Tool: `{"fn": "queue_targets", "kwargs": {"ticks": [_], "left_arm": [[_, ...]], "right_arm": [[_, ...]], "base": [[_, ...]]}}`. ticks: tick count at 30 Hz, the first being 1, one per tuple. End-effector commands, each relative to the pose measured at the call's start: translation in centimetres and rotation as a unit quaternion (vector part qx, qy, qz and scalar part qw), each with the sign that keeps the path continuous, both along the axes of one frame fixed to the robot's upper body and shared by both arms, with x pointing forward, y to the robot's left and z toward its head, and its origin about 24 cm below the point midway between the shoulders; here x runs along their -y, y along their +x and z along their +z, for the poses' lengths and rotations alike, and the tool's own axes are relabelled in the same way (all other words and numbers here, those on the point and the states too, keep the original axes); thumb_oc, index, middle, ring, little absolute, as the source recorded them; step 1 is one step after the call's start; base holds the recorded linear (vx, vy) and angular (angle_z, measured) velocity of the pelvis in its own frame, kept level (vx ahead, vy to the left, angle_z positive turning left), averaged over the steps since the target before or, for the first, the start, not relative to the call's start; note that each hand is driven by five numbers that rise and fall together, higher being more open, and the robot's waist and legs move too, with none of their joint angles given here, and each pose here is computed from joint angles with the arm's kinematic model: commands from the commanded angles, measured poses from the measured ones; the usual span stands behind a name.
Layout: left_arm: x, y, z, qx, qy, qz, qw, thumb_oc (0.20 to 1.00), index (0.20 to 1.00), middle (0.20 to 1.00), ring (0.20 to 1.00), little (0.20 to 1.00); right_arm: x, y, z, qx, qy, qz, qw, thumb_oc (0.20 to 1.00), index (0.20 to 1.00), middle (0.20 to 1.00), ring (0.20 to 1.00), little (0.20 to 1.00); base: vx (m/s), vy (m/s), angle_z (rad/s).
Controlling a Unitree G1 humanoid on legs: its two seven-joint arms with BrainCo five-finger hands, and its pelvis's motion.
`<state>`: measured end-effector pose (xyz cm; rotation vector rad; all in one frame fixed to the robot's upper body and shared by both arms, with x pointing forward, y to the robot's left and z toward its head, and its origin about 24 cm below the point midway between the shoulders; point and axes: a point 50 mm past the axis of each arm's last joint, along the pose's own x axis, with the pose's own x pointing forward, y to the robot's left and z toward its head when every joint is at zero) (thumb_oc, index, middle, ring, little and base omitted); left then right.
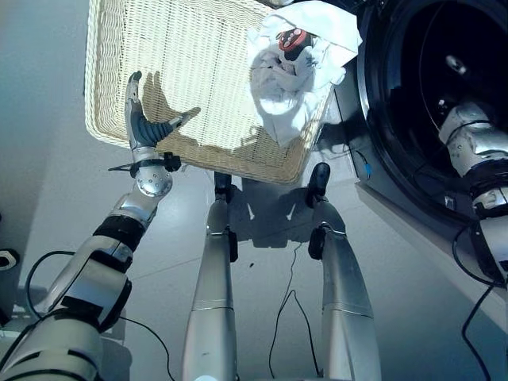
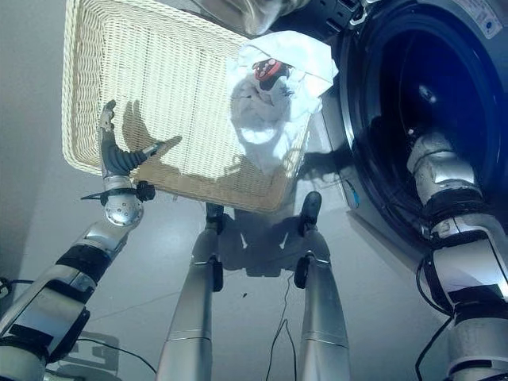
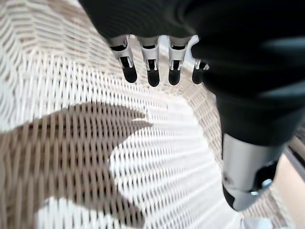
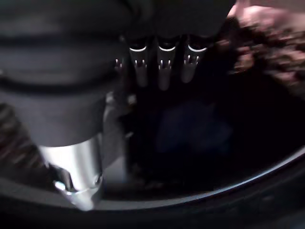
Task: Put the clothes into the washing machine.
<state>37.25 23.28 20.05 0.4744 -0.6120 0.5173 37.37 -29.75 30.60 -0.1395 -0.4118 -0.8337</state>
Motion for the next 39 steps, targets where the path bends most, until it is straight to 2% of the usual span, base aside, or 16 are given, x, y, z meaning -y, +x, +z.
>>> {"fn": "queue_targets", "kwargs": {"ticks": [1,6,10,12,18,22,24,32,39], "left_arm": [[0.5,0.2,1.2,0.028,-0.025,-0.002,0.999,1.0,1.0,1.0,1.0,1.0],[0.7,0.2,0.5,0.03,-0.041,0.012,0.999,1.0,1.0,1.0,1.0,1.0],[0.7,0.2,0.2,0.03,-0.05,0.017,0.998,1.0,1.0,1.0,1.0,1.0],[0.9,0.1,-0.2,0.033,-0.065,0.021,0.997,1.0,1.0,1.0,1.0,1.0],[1.6,0.1,-0.3,0.036,-0.071,0.017,0.997,1.0,1.0,1.0,1.0,1.0],[1.7,0.1,-0.2,0.035,-0.072,0.016,0.997,1.0,1.0,1.0,1.0,1.0],[2.0,0.2,-0.1,0.033,-0.075,0.015,0.997,1.0,1.0,1.0,1.0,1.0],[2.5,0.6,0.2,0.026,-0.067,0.0,0.997,1.0,1.0,1.0,1.0,1.0],[2.9,0.9,0.8,0.026,-0.058,-0.011,0.998,1.0,1.0,1.0,1.0,1.0]], "right_arm": [[-1.6,-0.6,0.7,0.022,-0.106,-0.025,0.994,1.0,1.0,1.0,1.0,1.0],[-6.0,-0.7,-1.4,0.05,-0.203,0.022,0.978,1.0,1.0,1.0,1.0,1.0],[-8.0,-1.1,-2.1,0.062,-0.25,0.04,0.965,1.0,1.0,1.0,1.0,1.0],[-10.2,-1.6,-2.9,0.072,-0.309,0.064,0.946,1.0,1.0,1.0,1.0,1.0],[-14.2,-2.6,-3.6,0.104,-0.407,0.11,0.901,1.0,1.0,1.0,1.0,1.0],[-15.4,-3.1,-3.4,0.129,-0.444,0.113,0.879,1.0,1.0,1.0,1.0,1.0],[-16.8,-3.5,-3.0,0.153,-0.487,0.114,0.852,1.0,1.0,1.0,1.0,1.0],[-20.6,-3.9,-1.2,0.189,-0.574,0.122,0.788,1.0,1.0,1.0,1.0,1.0],[-22.2,-3.0,-0.1,0.155,-0.61,0.112,0.769,1.0,1.0,1.0,1.0,1.0]], "base": [[-0.02,0.055,-0.01],[-0.01,0.015,0.0],[0.0,0.0,0.0],[0.0,0.0,0.0],[0.0,0.0,0.0],[0.0,0.0,0.0],[0.0,0.0,0.0],[0.0,-0.01,0.01],[0.0,-0.013,0.03]]}}
